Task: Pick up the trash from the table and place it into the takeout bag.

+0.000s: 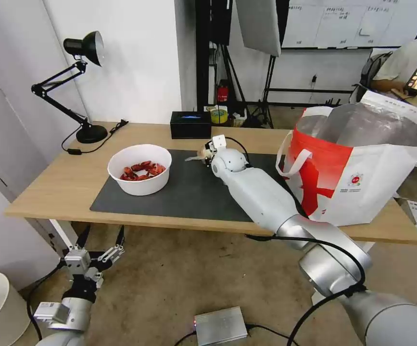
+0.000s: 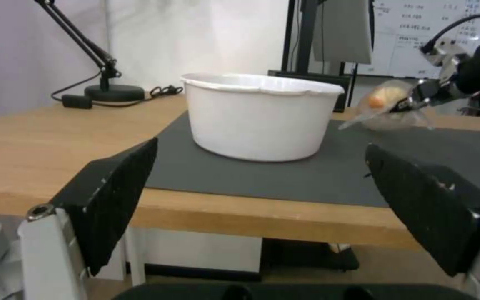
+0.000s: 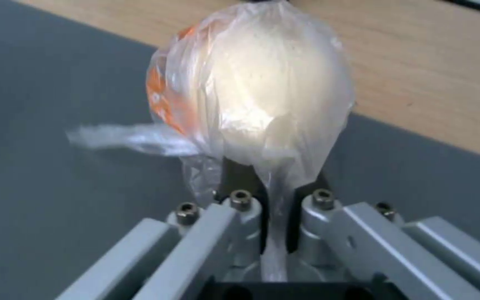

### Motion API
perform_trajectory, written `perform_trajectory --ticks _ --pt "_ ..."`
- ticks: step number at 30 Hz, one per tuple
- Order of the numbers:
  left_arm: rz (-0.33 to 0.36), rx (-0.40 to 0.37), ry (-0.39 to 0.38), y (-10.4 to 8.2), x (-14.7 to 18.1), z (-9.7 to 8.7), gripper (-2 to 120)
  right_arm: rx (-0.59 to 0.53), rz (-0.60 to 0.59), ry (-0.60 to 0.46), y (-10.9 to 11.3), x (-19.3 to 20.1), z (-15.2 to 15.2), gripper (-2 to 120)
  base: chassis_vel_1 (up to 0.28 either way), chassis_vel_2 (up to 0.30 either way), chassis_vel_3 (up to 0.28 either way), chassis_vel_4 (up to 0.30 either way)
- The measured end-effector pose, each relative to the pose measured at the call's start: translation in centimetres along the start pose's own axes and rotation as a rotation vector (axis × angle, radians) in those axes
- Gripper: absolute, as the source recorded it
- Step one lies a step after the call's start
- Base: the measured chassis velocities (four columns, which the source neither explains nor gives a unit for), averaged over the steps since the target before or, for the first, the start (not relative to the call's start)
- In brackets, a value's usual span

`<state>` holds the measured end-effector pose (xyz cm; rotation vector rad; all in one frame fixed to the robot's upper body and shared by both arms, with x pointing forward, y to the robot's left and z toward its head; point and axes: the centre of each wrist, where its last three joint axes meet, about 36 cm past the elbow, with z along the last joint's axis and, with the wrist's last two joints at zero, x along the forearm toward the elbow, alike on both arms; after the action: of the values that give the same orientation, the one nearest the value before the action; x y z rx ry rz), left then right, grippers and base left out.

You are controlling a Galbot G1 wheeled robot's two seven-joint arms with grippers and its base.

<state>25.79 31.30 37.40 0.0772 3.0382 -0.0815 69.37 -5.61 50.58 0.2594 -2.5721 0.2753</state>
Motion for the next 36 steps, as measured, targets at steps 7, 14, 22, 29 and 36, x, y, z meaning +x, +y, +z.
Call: perform_trajectory --ticks 7,14,22,29,36 --pt "0.008 0.008 0.001 -0.4 -0.1 0.2 100 0.01 -0.01 -0.012 -0.7 2.0 0.6 1 0.0 0.0 0.0 0.0" --pt "0.012 0.007 0.0 -0.4 -0.3 0.2 100 0.052 -0.03 -0.02 -0.8 3.9 1.9 1 0.0 0.0 0.0 0.0" --pt "0.01 0.009 0.004 0.0 -0.3 0.4 100 0.077 -0.078 -0.048 0.2 7.5 2.6 1 0.0 0.0 0.0 0.0" --pt "0.013 0.011 0.005 0.1 -0.3 0.5 100 0.098 -0.083 -0.059 -0.3 8.7 2.9 1 0.0 0.0 0.0 0.0" --pt "0.016 0.017 0.005 -0.1 -0.4 0.7 100 0.117 -0.111 -0.076 -1.0 10.9 4.8 1 0.0 0.0 0.0 0.0"
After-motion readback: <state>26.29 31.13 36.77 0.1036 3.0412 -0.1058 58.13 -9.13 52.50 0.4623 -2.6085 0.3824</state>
